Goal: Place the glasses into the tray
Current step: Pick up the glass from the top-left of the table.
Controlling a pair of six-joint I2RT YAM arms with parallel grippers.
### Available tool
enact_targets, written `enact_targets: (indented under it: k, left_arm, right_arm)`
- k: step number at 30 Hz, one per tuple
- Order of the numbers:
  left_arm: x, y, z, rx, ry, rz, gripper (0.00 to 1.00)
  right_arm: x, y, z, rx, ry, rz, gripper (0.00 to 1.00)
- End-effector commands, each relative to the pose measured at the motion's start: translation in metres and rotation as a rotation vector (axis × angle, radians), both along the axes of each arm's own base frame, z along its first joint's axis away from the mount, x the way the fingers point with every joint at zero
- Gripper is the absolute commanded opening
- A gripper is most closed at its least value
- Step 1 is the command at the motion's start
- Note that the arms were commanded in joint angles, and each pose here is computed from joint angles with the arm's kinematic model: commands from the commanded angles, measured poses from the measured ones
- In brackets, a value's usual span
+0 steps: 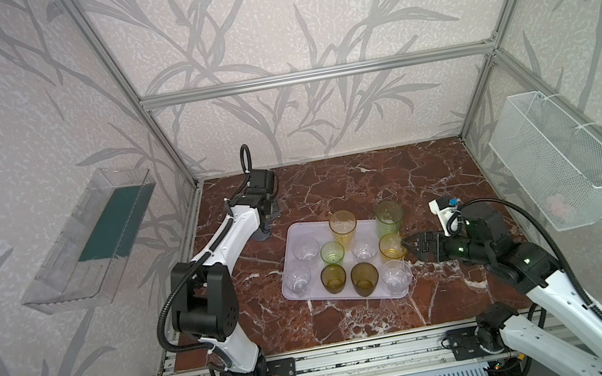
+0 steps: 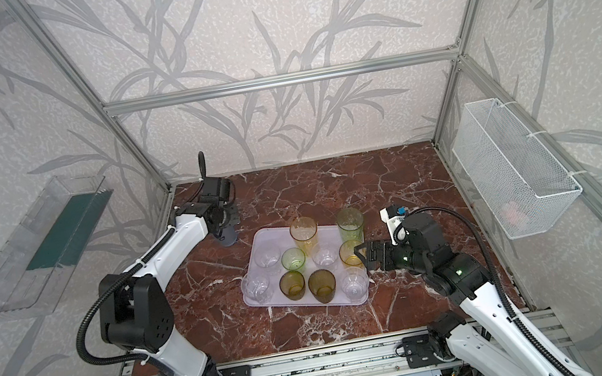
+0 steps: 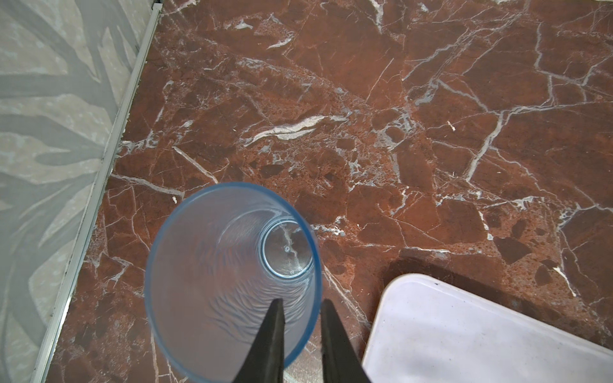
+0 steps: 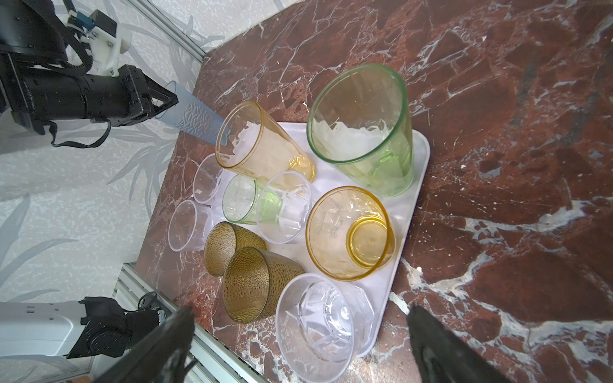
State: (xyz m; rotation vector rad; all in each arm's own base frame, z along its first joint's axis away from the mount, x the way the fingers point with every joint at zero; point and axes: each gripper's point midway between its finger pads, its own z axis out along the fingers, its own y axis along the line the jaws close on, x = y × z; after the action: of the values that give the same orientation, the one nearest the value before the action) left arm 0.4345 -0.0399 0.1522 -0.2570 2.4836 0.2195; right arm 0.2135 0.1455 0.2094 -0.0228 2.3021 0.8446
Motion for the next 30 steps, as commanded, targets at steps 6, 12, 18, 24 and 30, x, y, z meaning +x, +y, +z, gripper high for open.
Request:
enact_targets:
  k: [6, 12, 18, 24, 30]
  left_arm:
    - [0.0059, 0.0008, 0.0036, -0.004, 0.002, -0.002, 0.15]
    - [0.0060, 0.0014, 0.0033, -0.003, 0.005, -0.002, 0.13]
    - [0.0065, 0.0013, 0.0033, -0.010, 0.006, -0.004, 0.09]
    - [0.0056, 0.0021, 0.0035, -0.005, 0.007, -0.003, 0.07]
    - [0.0053, 0.0027, -0.0016, 0.002, 0.023, -0.003, 0.06]
  right_arm:
    - [-0.0004, -0.0024, 0.0080, 0.007, -0.010, -0.014, 0.99]
    - [-0.0012, -0.0029, 0.0097, 0.010, -0.013, -0.016, 0.99]
    - [-0.0014, -0.0034, 0.0097, 0.009, -0.013, -0.018, 0.99]
    - [-0.0023, -0.0047, 0.0115, 0.006, -0.018, -0.022, 0.99]
    - [-0.0028, -0.0056, 0.0111, 0.002, -0.018, -0.024, 0.99]
